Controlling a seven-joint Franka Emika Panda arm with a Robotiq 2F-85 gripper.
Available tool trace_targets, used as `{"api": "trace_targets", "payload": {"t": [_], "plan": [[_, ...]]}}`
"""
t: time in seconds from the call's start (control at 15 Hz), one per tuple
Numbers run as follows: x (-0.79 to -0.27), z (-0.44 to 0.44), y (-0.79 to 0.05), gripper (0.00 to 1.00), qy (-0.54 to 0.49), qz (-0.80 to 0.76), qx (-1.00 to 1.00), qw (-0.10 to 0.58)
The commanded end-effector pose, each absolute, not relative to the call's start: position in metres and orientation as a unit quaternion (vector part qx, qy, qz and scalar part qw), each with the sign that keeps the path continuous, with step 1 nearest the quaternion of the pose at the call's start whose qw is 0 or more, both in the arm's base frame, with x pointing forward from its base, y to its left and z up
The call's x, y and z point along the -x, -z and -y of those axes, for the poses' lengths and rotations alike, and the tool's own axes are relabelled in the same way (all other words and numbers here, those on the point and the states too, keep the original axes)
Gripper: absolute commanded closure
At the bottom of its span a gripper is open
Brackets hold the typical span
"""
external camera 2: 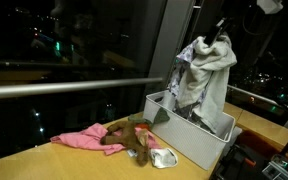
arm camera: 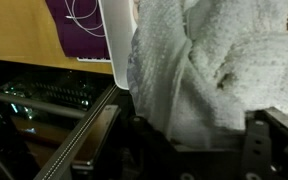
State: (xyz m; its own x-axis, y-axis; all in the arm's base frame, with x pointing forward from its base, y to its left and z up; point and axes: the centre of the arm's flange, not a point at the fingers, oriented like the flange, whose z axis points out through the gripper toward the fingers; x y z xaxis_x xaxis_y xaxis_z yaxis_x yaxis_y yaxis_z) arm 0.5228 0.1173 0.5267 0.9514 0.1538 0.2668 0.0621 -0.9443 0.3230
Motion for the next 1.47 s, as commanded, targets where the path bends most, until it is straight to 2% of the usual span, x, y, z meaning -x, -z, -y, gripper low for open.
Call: {"api": "trace_targets", "payload": {"t": [0.0, 0.07, 0.2, 0.8, 0.87, 1.4], "plan": [[-0.524, -0.128, -0.497, 1.0, -0.141, -0.064, -0.976, 0.15], [-0.524, -0.131, -0.49, 0.75, -0.136, -0.066, -0.977, 0.148], [-0.523, -0.135, -0.482, 0.67, -0.131, -0.069, -0.978, 0.149], [-0.51, -0.122, -0.473, 0.03, -0.124, -0.063, -0.979, 0.151], [-0.509, -0.12, -0.47, 0.0, -0.122, -0.062, -0.979, 0.152], [-0.504, -0.124, -0.46, 0.0, -0.108, -0.064, -0.98, 0.157]]}}
